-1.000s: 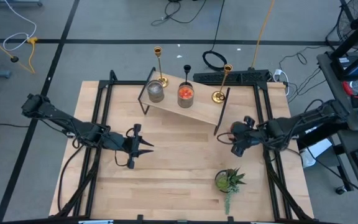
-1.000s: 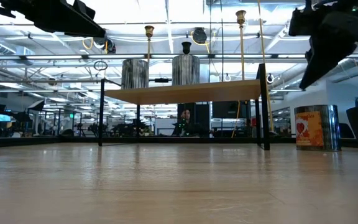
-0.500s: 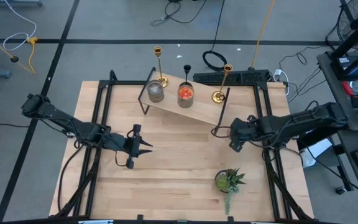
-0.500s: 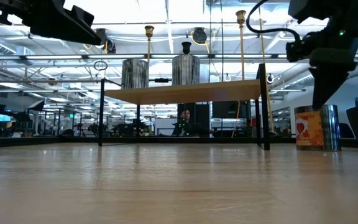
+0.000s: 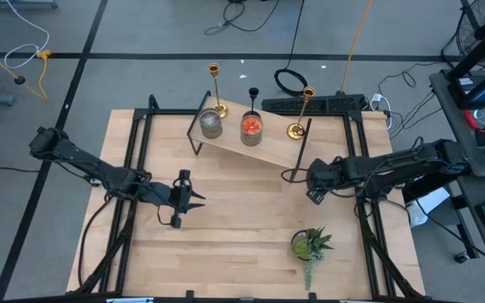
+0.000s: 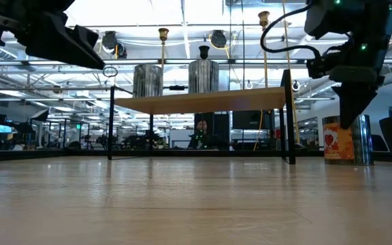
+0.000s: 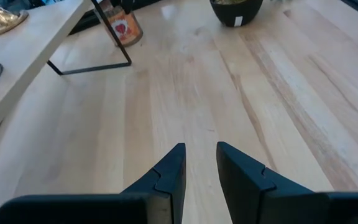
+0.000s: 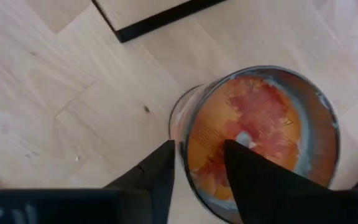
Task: Pick & Place candle stick holders
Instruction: Put the orange scented candle holder on the shelf align with the other orange scented candle
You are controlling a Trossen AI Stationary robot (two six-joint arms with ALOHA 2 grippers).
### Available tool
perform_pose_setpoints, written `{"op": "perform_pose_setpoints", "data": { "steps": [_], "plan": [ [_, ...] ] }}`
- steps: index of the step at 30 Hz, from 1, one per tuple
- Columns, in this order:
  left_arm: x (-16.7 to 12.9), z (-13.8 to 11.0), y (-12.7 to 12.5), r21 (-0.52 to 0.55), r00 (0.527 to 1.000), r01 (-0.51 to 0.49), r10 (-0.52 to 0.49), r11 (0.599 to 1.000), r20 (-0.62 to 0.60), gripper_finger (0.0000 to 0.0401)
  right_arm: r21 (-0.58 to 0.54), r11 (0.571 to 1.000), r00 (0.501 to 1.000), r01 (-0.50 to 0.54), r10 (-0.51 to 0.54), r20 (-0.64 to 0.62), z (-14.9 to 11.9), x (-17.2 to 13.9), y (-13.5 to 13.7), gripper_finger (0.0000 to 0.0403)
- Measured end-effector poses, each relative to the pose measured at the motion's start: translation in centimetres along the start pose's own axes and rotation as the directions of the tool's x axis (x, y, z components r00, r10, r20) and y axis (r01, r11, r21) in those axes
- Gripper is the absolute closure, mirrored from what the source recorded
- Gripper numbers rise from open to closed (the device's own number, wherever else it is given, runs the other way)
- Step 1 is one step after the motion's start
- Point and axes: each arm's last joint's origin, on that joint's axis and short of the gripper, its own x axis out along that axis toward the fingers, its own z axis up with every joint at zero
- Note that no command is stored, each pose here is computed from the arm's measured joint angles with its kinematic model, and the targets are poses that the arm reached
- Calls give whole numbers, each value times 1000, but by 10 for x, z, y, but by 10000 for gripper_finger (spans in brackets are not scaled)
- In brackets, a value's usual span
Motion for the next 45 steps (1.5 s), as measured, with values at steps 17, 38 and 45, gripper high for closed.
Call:
{"op": "perform_pose_setpoints", "data": {
  "steps": [17, 38, 45],
  "plan": [
    [1, -6, -1, -42, 1000, 1, -1, 999, -12, 304, 91, 967, 964, -239, 248, -99, -1, -16, 8, 399],
    [1, -6, -1, -55, 1000, 0, -1, 998, -12, 304, -574, 382, 283, -724, 924, 258, 27, -105, 78, 402],
    [1, -6, -1, -51, 1000, 0, -1, 999, -11, 304, -659, 353, 243, -665, 936, 256, 48, -136, 69, 402]
  ]
}}
